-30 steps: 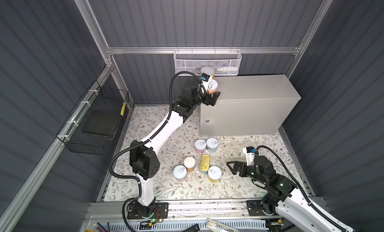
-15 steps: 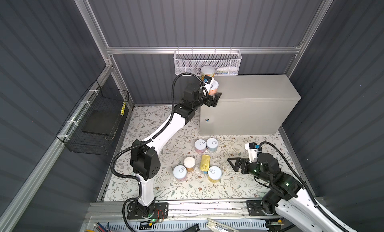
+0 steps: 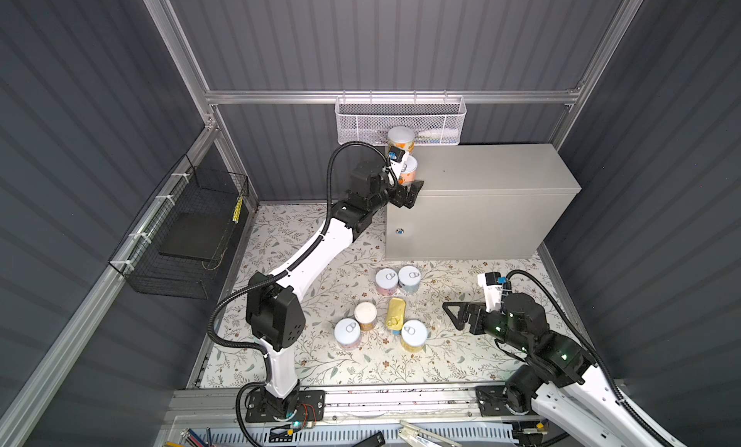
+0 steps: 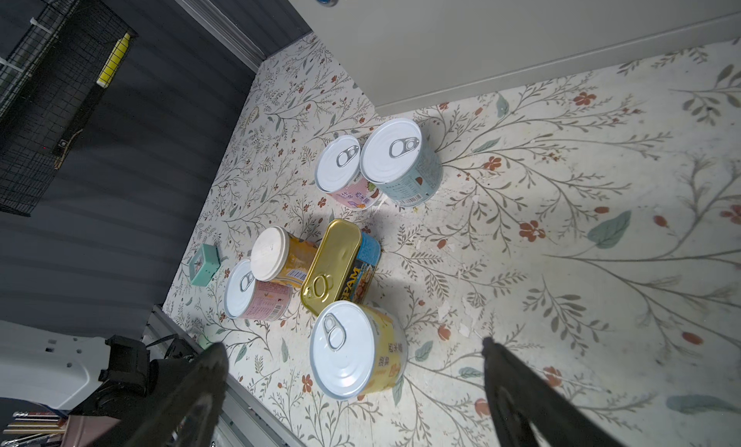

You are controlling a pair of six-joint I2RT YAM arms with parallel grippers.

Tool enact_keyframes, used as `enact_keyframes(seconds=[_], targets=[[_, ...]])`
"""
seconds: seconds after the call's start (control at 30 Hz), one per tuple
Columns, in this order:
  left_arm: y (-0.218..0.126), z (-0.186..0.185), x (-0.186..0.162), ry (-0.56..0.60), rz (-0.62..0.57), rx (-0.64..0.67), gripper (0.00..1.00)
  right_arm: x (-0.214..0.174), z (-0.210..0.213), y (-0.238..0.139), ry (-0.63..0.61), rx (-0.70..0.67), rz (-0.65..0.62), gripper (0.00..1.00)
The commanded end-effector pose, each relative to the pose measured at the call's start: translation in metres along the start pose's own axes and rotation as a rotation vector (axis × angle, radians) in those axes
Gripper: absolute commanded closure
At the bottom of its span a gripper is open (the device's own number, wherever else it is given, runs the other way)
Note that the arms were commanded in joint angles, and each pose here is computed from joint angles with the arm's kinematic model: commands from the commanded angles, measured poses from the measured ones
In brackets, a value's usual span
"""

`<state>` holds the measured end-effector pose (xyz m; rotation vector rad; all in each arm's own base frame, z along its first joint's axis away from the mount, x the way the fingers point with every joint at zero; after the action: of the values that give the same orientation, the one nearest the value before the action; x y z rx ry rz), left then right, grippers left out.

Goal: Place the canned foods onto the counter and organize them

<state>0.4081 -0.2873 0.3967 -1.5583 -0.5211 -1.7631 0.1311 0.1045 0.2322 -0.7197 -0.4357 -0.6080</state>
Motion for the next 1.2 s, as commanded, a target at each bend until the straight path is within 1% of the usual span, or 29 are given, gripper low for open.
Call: enact_keyframes(seconds=[0.0,0.13,0.3,0.6,0.77,0.87,1.03,1.17], targets=[[0.005,-0.002,-0.036,-0.031,0.198,-0.073,0.0,0.011,0.014,-0.011,-0.011,0.052,-0.038,0.01],[0.001,0.001,-0.02,-0.051,0.17,-0.11,0.0,0.022,0.031,-0.018,-0.027,0.116,-0.057,0.01],[0.005,0.01,-0.01,-0.074,0.191,-0.087,0.0,0.029,0.044,-0.019,-0.028,0.151,-0.031,0.01],[0.013,0.019,0.001,-0.076,0.187,-0.075,0.0,0.025,0.041,-0.021,-0.01,0.157,-0.027,0.01],[0.022,0.021,-0.001,-0.085,0.217,-0.082,0.0,0.022,0.037,-0.022,0.0,0.144,-0.026,0.01],[0.018,0.021,-0.004,-0.075,0.233,-0.07,0.0,0.021,0.035,-0.022,0.004,0.136,-0.021,0.01],[0.003,0.02,0.001,-0.042,0.174,-0.042,0.0,0.02,0.033,-0.02,0.009,0.125,-0.02,0.01],[-0.007,0.019,0.017,-0.047,0.124,-0.072,0.0,0.021,0.034,-0.017,0.01,0.113,-0.01,0.01]])
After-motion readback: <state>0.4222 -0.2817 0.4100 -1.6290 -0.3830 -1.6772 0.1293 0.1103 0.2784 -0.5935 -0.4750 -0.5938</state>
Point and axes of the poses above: each gripper's point midway between its finger pads, its own y axis out along the fingers, its own z axis along the line the jaws close on, x = y × z, the point moved 9 cm from there along -y, back along the fingers, and after that the axes turned 9 degrees about y, right-handed, at the moved point
